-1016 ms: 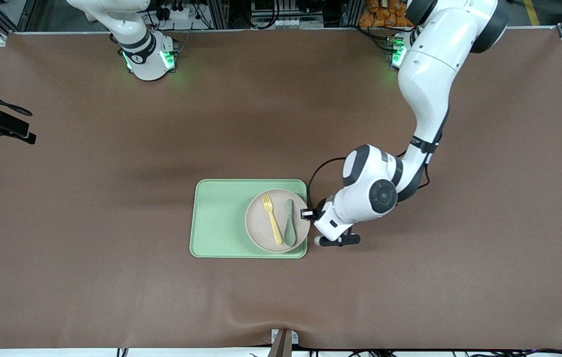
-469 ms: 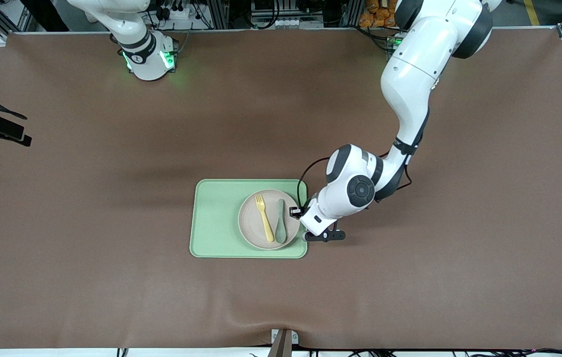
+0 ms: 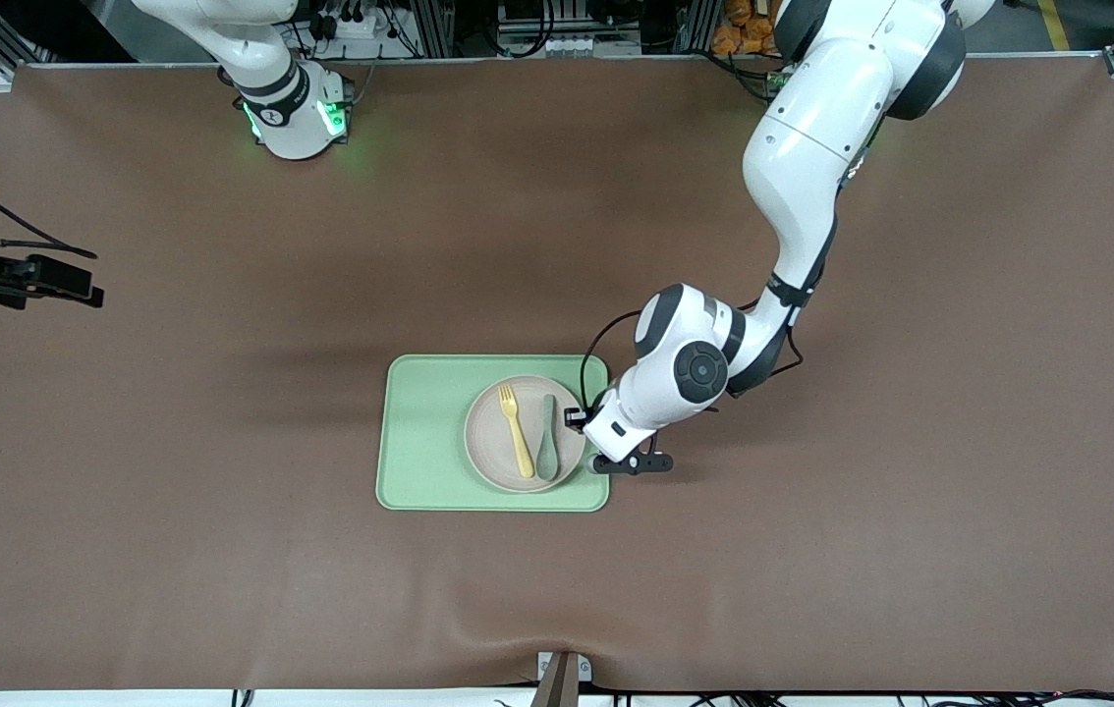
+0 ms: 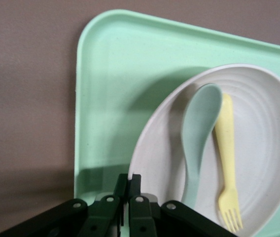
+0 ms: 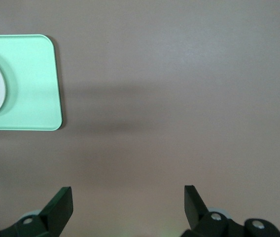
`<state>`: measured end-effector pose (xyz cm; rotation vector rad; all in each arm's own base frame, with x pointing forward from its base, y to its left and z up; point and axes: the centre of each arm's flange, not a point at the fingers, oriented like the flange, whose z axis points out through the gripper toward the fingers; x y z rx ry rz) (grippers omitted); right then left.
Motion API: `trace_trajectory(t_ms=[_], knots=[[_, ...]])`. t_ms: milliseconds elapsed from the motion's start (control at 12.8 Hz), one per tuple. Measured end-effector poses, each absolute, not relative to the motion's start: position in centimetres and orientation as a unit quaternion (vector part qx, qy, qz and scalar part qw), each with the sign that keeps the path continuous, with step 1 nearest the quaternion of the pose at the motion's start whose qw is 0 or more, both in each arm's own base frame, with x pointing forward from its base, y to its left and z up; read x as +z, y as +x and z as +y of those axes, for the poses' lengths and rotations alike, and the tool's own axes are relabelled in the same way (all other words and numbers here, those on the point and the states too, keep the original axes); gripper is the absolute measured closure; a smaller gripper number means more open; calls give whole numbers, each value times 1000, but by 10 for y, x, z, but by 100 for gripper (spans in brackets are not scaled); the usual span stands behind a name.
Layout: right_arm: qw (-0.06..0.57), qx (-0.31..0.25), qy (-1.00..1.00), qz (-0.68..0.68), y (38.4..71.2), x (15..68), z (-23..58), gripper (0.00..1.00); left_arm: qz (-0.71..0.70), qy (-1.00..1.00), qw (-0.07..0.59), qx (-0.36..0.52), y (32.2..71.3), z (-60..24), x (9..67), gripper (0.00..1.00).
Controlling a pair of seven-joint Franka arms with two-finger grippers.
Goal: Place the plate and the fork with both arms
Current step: 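Release the plate and raise the left gripper while the right gripper reaches the tray, then lower the right gripper over the yellow fork on the plate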
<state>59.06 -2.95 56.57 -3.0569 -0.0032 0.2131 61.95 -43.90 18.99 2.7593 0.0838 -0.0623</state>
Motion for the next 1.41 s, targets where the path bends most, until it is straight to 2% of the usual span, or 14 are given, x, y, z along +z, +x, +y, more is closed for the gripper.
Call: trace_trajectory(t_ms=[156, 391, 626, 938, 1173, 1407], knots=[[60, 64, -996, -16, 604, 549, -5, 0, 29, 981, 190, -19, 621, -439, 192, 66], [59, 56, -996, -28, 621, 525, 46, 0, 22, 983, 184, -5, 632, -433, 215, 34], [54, 52, -997, -4, 632, 498, 102, 0, 5, 990, 140, -6, 650, -400, 289, 2], [58, 8, -998, -14, 650, 462, 176, 0, 29, 997, 73, -22, 667, -288, 421, 0], [64, -11, -997, -35, 666, 428, 250, 3, 43, 997, 54, -30, 673, -180, 484, 0], [74, -46, -995, -56, 683, 382, 303, 5, 55, 997, 47, -39, 654, -130, 531, 0]])
